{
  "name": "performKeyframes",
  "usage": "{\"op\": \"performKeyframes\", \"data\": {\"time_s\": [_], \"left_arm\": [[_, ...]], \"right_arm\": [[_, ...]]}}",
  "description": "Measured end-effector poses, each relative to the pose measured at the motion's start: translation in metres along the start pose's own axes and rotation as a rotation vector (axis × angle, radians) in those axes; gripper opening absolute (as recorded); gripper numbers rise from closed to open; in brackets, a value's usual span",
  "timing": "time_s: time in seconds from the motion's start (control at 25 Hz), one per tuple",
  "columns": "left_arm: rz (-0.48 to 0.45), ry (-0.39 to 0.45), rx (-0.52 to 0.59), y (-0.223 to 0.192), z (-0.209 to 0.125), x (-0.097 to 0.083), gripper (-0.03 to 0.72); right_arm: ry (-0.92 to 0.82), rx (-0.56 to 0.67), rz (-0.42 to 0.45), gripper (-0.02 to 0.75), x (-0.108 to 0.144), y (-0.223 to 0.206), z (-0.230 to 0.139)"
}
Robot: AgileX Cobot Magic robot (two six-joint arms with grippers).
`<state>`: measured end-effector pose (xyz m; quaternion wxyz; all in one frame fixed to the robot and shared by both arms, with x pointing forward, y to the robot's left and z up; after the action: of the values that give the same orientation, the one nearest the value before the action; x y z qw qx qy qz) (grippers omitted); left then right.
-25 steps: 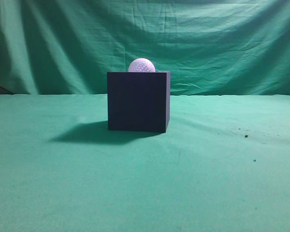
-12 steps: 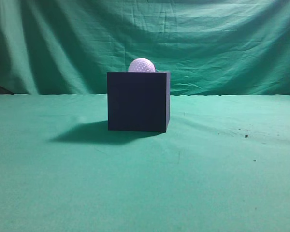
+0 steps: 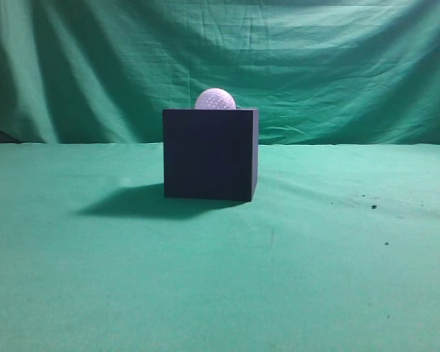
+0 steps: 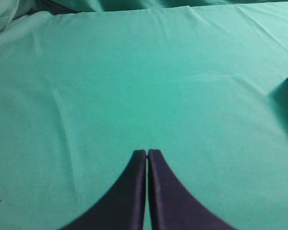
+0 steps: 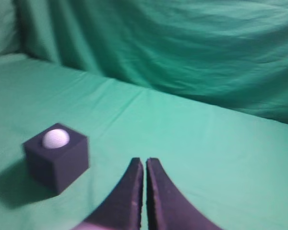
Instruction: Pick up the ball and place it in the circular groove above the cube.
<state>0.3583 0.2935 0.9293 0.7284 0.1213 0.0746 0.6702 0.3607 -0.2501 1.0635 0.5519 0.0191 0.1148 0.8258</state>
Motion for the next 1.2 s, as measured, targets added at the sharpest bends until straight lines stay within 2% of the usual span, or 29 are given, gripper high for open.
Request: {"op": "performKeyframes", "data": {"time_s": [0.12, 0.4, 0.6, 1.2], "left_arm": [[0.000, 0.000, 0.000, 0.000, 0.000, 0.000, 0.000], [0.000, 0.000, 0.000, 0.000, 0.000, 0.000, 0.000], [0.000, 0.000, 0.000, 0.000, 0.000, 0.000, 0.000], [0.000, 0.000, 0.000, 0.000, 0.000, 0.000, 0.000]], "right_arm": [[-0.039, -0.036, -0.089, 0.000, -0.008, -0.003, -0.026], [-0.158, 0.007, -0.229, 0.000, -0.018, -0.010, -0.098], [-0.195, 0.053, -0.235, 0.000, -0.015, -0.015, -0.133], [-0.209, 0.109, -0.225, 0.000, -0.013, -0.014, -0.142]]}}
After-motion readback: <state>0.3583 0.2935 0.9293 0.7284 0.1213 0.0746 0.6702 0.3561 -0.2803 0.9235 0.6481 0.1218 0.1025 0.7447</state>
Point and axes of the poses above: a point on each arm's last joint axis where the gripper is mounted, y pointing back along that axis away from the gripper, x along the wrist's bending axis when the last joint is at zero, z = x × y, the point moved 7 cm from there along -y, pointing out along that axis toward the gripper
